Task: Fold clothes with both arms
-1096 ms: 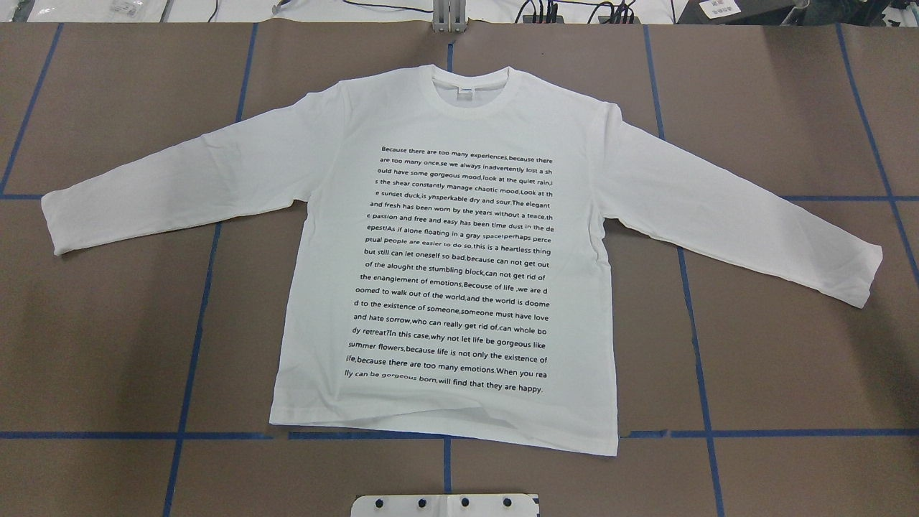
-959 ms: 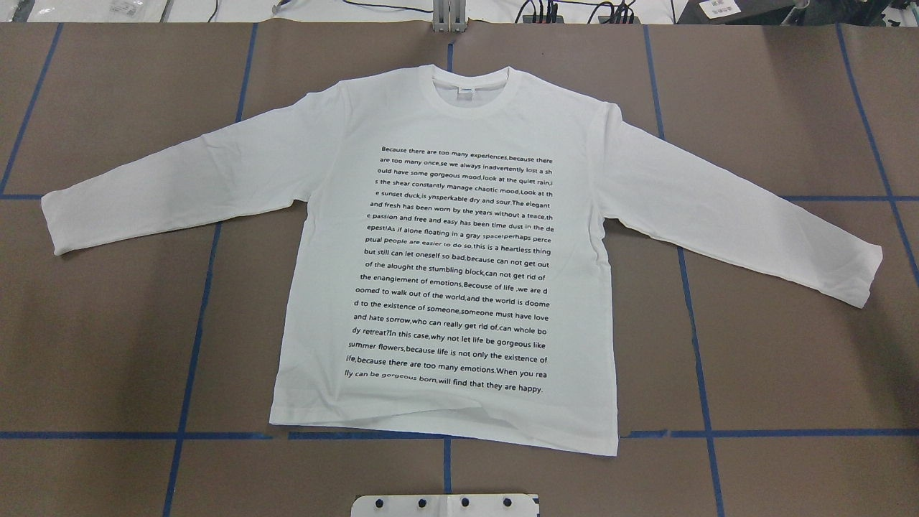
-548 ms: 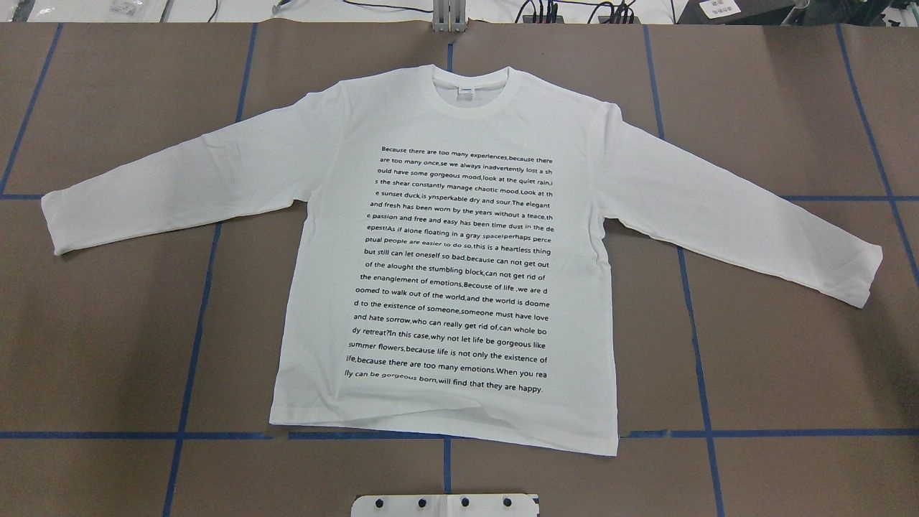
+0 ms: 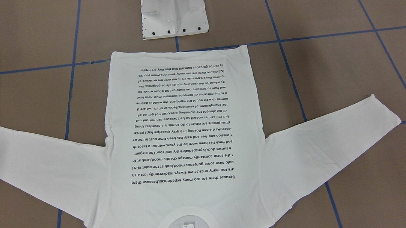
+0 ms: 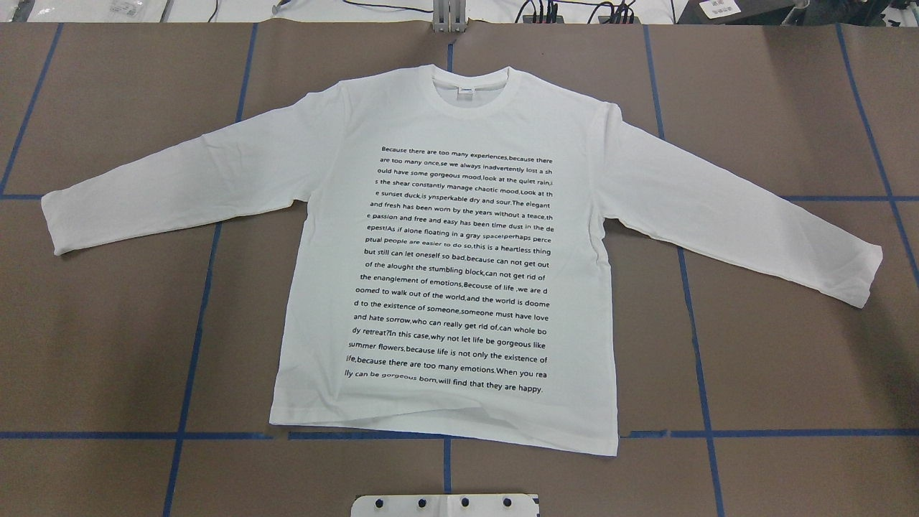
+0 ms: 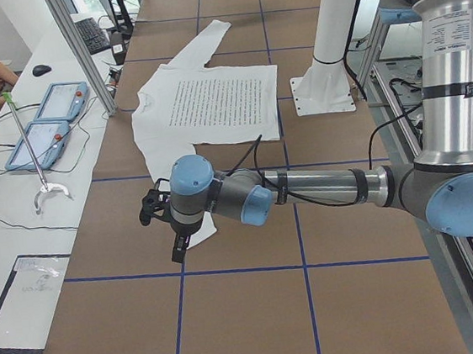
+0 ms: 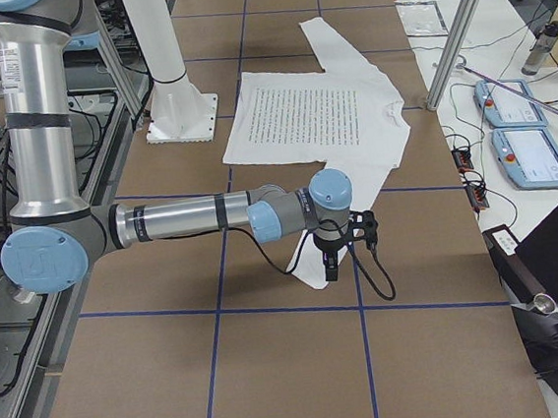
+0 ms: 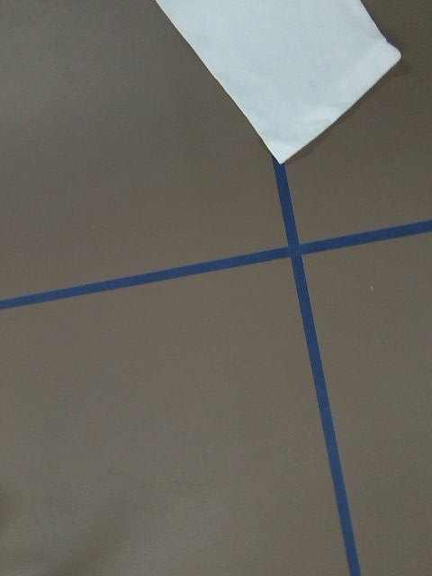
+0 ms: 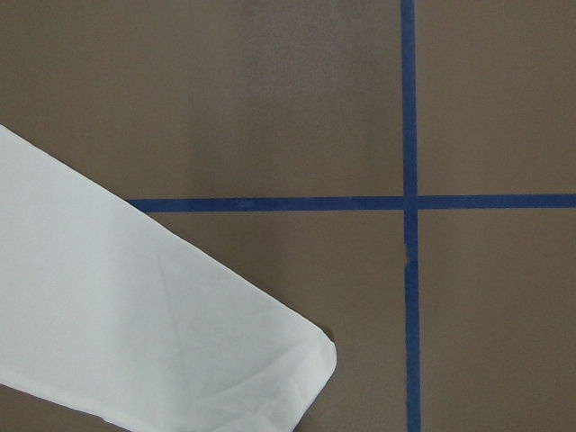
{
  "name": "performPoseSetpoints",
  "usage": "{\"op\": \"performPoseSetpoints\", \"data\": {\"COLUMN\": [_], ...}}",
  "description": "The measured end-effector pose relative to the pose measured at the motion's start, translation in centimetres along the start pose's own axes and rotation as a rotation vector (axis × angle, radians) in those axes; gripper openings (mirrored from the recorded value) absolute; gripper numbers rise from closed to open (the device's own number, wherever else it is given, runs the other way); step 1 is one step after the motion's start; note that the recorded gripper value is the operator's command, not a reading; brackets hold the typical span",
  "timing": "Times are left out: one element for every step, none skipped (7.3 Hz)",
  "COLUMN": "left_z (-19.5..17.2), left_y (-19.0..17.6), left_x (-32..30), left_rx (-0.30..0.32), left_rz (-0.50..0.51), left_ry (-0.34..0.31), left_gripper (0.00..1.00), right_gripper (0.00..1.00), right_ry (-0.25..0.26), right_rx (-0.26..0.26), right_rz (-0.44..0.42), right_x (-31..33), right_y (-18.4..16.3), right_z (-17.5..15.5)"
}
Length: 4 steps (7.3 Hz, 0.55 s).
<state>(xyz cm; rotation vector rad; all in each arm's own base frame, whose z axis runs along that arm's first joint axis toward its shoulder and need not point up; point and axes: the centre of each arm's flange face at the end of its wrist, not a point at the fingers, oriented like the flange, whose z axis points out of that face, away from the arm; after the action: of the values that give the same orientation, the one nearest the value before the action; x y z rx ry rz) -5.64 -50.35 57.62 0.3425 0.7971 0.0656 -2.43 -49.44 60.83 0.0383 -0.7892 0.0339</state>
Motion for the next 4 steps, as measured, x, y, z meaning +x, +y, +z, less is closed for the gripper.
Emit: {"op": "performPoseSetpoints", "data": {"left_z": [0.0,0.5,0.9,1.2], "left_y": [-0.1,-0.3,-0.4,-0.2], "left_x": [1.3,2.4,3.0,3.2], "left_rx": [-0.004,-0.017,-0.025,-0.029], "left_rz": [0.000,-0.001,-0.006,-0.009], "left_ry": [0.032,0.051,0.057,0.059], "left_gripper": [1.00,1.00,1.00,1.00], "right_gripper": [1.00,0.99,0.89,0.87], "right_ry": [0.009,0.018,0.012,-0.002], "right_rx": [-0.011,-0.014,0.003,0.019], "right_rz": [0.006,0.035,0.076,0.127], "right_x": [-0.2,0.1,0.3,0.2], "right_y": [0.0,-0.1,-0.1,-0.1], "right_z": [0.9,2.2,4.0,5.9]}}
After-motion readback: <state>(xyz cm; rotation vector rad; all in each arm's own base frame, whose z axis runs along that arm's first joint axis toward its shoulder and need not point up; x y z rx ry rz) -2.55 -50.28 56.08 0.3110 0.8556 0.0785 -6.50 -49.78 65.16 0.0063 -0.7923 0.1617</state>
